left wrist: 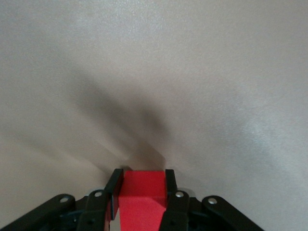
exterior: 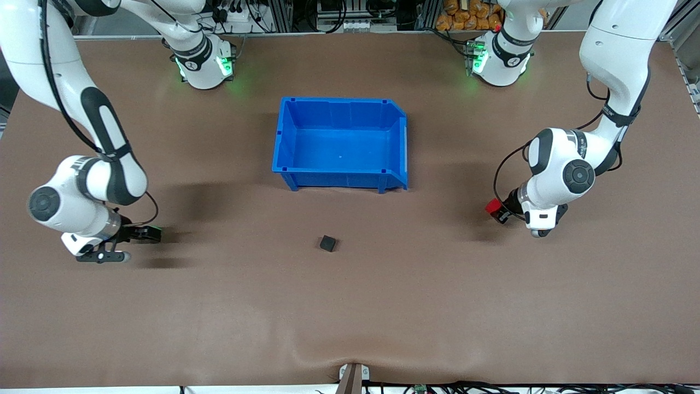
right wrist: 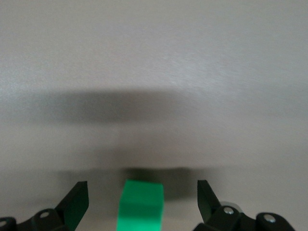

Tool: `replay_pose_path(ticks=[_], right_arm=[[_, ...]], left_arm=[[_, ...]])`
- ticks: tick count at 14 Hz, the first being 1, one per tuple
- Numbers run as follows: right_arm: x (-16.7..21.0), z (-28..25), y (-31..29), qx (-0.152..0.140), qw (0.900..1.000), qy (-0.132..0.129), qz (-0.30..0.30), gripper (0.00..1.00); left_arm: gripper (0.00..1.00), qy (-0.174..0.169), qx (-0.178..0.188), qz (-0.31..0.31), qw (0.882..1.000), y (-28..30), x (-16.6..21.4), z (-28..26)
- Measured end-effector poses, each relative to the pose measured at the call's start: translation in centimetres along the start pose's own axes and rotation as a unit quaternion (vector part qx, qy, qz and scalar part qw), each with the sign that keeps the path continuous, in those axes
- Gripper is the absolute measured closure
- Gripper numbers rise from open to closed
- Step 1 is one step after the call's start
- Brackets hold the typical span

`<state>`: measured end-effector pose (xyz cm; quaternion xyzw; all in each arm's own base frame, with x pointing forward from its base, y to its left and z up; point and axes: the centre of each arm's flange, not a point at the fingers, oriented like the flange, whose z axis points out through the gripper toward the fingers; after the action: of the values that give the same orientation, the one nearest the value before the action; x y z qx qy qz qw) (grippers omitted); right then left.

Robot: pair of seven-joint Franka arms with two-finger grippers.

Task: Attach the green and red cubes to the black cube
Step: 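Grasp the red cube with the left gripper while the right grasps green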

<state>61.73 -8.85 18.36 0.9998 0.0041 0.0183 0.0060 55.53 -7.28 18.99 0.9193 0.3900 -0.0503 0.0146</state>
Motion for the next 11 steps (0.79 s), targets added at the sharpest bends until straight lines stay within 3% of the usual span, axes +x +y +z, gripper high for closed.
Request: replay_pose_path(ticks=[4, 11], right_arm=[[-2.5, 2.1, -0.5, -0.004, 1.0, 0.018, -0.001, 0.0], [-2.8, 1.5, -0.4, -0.001, 1.0, -0.002, 0.0, 0.0]], left_arm=[[0.61, 0.02, -0.033, -0.054, 0.998, 4.9, -1.9, -2.9], [0.61, 0.021, -0.091, -0.14, 0.986, 15.2, -5.9, -4.7]])
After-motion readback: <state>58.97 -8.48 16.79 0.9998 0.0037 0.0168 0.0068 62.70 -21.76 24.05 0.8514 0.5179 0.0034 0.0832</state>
